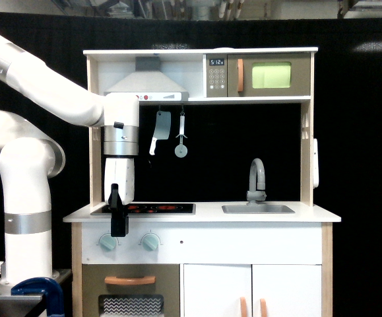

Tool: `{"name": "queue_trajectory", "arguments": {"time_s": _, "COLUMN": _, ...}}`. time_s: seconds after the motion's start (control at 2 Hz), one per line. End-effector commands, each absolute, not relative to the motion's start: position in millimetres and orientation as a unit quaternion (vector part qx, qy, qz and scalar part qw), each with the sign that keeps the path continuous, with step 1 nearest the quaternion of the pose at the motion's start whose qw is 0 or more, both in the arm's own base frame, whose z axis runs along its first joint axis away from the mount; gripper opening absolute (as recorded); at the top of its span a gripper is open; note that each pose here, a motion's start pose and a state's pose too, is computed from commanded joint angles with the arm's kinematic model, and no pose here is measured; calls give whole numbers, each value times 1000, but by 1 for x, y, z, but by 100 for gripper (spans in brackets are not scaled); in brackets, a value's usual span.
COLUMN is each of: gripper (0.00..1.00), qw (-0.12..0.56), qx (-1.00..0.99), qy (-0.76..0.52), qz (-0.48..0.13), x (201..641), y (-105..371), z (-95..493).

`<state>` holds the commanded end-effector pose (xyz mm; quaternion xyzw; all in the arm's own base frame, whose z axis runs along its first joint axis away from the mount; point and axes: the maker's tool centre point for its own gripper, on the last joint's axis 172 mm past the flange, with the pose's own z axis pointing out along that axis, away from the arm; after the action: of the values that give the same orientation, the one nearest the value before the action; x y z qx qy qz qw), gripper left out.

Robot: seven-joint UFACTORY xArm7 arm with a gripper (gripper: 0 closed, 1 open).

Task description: Open the oven door

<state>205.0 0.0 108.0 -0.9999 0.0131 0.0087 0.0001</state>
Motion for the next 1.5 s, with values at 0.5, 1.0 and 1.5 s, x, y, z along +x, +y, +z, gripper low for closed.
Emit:
{"name": "queue_trajectory", "arguments": {"time_s": 0.5, "gripper": 100, "qw": 4, "qx": -1000, "qy": 0, "qz": 0, "x": 208, "y": 4, "z": 110}}
{"name": "queue_trajectory", "arguments": {"time_s": 1.0, "gripper": 100, "qw": 86, "qx": -944, "qy": -287, "qz": -138, "x": 308, "y": 26, "z": 168}}
{"name": "queue_trajectory", "arguments": {"time_s": 1.5, "gripper": 100, "qw": 139, "qx": -889, "qy": -396, "qz": -185, "x": 399, "y": 70, "z": 214}}
